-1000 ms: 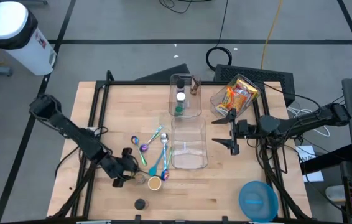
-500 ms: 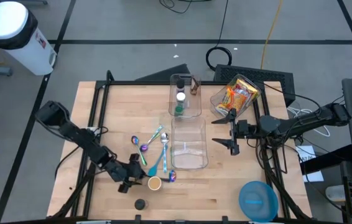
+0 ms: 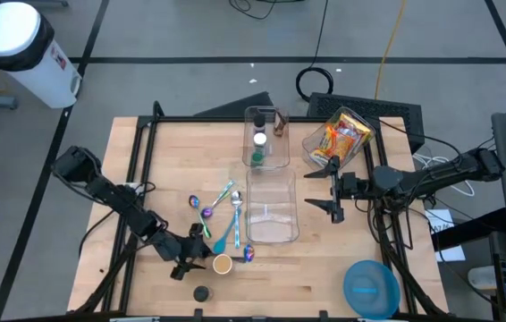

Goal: Pick & Place Food Item
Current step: Put the brown spice bottle into the top left transparent bin

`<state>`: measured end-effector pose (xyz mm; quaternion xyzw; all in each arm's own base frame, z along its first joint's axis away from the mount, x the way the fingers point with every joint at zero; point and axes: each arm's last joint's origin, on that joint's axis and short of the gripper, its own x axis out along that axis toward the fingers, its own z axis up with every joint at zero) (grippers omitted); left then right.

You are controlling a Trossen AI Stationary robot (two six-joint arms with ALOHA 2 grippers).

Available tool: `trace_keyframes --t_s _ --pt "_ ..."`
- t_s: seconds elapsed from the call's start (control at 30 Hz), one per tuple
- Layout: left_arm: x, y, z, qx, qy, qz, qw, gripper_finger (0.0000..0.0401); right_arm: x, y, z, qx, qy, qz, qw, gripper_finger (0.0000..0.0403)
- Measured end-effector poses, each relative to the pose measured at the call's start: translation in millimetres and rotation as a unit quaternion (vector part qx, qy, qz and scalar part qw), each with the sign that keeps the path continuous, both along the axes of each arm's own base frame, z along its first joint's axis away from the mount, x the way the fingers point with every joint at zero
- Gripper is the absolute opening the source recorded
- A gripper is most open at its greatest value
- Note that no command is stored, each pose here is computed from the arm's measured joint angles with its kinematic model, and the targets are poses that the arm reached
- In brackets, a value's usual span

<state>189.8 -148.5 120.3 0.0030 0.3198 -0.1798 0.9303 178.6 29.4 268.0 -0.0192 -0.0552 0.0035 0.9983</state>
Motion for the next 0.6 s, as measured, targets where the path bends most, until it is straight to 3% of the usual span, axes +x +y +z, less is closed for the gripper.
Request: trace_keyframes --t_s 0.4,0.6 --pt "6.9 9.5 -0.1 0.015 -0.006 0.013 1.000 0.0264 0.0 -0.1 0.0 0.000 0.000 0.000 1.000 0.0313" --pt "9.1 12.6 -0.1 0.030 -0.011 0.009 0.999 0.0204 0.0 0.0 0.0 0.000 0.000 0.000 1.000 0.0313"
